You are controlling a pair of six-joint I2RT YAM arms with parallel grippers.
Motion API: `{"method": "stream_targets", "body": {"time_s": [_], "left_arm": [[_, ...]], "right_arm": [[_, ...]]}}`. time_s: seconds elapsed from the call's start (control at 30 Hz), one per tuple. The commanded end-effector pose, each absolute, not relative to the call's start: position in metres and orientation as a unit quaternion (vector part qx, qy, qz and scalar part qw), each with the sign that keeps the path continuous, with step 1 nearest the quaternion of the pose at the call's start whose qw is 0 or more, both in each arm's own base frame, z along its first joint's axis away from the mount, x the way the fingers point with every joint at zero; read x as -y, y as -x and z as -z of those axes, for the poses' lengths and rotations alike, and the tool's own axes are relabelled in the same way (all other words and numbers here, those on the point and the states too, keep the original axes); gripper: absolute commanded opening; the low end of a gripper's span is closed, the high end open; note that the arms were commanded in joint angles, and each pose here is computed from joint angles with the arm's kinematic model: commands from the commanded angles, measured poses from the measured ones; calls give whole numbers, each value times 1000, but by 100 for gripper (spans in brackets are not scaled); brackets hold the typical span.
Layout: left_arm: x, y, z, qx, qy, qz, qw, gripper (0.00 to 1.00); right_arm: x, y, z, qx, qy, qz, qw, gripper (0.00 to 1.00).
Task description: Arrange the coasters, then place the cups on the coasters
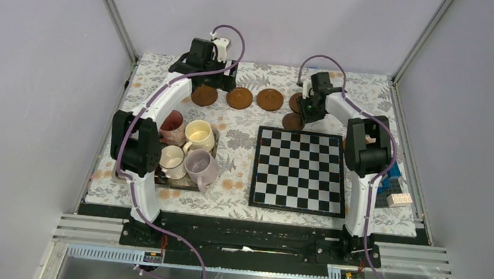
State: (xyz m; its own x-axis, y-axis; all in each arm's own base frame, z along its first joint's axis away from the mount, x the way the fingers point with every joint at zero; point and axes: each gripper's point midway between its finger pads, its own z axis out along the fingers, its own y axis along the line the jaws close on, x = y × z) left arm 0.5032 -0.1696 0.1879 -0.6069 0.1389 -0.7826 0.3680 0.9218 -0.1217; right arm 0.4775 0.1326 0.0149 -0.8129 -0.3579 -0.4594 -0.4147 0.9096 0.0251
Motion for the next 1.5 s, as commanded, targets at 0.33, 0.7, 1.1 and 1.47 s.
{"method": "stream_targets", "body": {"time_s": [0.33, 0.7, 1.1, 1.47], "left_arm": [[173, -507, -217, -866, -141, 155, 454, 90], [174, -507, -216, -866, -141, 156, 453, 91], [172, -507, -214, -868, -142, 151, 451, 91], [169, -509, -210, -871, -140, 148, 447, 91]], "right_arm": [[-10, -457, 9, -971, 176, 36, 158, 42], [47, -508, 9, -972, 116, 77, 188, 42], [42, -557, 21, -973, 76, 44, 213, 41], [25, -577, 21, -971, 81, 11, 224, 41]]}}
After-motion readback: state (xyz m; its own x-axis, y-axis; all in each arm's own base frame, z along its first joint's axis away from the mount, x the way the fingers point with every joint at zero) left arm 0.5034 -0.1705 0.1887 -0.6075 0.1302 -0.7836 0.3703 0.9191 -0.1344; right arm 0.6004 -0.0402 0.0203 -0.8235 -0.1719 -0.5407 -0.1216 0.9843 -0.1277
